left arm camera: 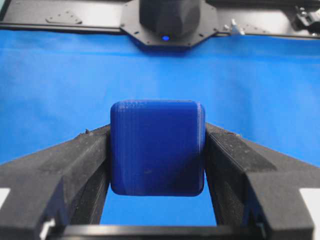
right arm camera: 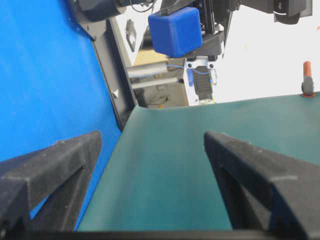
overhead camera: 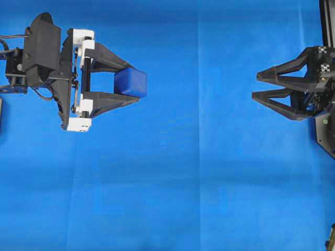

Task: Handover the blue block to the right arm after grasping it with the left arm, then place it in the designated position.
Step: 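Move the right gripper toward the cube held by the left gripper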

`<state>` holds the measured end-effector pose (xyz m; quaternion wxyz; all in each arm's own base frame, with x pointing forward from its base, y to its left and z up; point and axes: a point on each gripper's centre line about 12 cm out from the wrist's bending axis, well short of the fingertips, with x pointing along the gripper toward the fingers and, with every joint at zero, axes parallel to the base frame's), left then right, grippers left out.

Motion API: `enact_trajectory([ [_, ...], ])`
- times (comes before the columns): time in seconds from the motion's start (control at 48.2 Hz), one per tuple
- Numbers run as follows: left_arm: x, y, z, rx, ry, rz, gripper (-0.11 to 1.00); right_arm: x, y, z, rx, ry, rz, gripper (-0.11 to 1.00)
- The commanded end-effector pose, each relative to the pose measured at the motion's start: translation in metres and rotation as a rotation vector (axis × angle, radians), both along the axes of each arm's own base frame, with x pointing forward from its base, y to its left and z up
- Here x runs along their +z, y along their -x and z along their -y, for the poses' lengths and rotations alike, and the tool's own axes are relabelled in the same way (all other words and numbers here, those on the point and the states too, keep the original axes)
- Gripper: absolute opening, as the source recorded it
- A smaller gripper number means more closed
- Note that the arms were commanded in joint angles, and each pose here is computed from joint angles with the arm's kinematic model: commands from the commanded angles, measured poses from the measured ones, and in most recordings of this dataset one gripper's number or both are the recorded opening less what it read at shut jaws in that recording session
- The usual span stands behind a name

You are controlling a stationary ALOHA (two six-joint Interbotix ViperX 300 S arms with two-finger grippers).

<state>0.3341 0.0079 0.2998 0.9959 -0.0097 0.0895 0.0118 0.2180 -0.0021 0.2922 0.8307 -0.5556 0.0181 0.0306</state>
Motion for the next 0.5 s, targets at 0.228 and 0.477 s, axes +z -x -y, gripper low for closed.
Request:
enact_trajectory([
  [0.228, 0.0112, 0.0015, 0.0005, -0.001, 0.002, 0.038, 0.49, 0.0124, -0.0027, -0.001, 0.01, 0.002, 0.04, 0.97],
  [0.477, 0.0112, 0.0015, 0.0005, -0.001, 0.002, 0.038, 0.49, 0.0125, -0.0029, -0.0013, 0.012, 0.001, 0.043, 0.97],
])
